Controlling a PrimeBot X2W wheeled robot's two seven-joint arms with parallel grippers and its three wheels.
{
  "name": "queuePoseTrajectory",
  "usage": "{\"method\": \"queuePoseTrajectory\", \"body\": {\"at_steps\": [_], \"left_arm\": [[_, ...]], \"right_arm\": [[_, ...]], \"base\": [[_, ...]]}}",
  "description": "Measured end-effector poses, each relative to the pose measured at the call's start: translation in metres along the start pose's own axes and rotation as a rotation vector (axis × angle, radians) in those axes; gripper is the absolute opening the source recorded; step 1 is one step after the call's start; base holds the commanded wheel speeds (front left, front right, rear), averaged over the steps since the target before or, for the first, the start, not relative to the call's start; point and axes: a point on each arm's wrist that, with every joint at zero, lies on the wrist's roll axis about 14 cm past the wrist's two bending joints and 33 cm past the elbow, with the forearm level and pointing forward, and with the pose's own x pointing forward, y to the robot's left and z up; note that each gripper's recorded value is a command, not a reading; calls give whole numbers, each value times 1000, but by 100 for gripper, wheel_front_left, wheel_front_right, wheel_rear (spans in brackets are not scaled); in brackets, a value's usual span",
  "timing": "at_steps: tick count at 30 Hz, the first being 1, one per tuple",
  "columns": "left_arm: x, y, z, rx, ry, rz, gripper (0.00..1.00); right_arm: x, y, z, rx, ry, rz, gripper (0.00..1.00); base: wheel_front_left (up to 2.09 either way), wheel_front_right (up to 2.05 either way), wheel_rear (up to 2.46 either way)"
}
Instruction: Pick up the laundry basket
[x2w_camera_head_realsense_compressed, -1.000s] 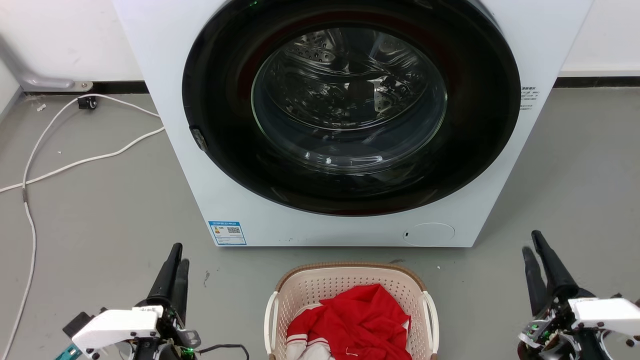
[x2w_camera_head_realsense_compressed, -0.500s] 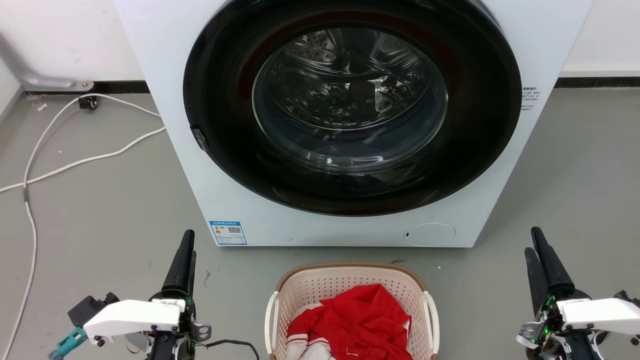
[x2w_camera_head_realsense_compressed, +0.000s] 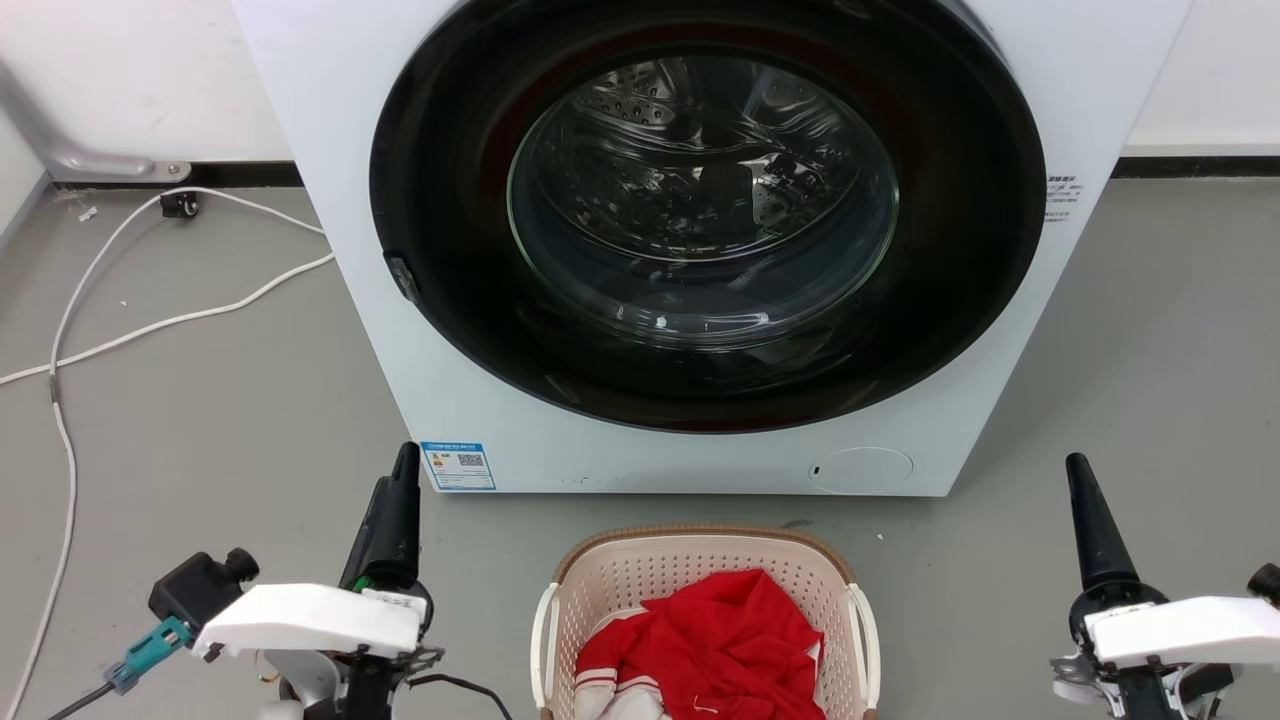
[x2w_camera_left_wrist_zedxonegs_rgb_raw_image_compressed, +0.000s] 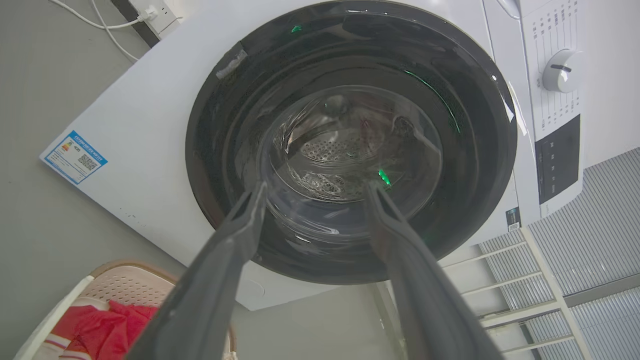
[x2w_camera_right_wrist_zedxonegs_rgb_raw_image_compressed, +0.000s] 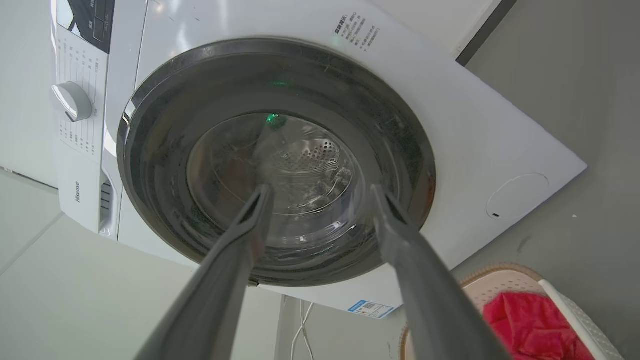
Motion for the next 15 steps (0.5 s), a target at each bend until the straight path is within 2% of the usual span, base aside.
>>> {"method": "queuePoseTrajectory", "body": {"at_steps": [15], "left_arm": [[-1,-10,-8,300,6,-32,100]], "right_arm": [[-2,10,-6,-363,27,44,100]], "base": [[0,0,0]]}}
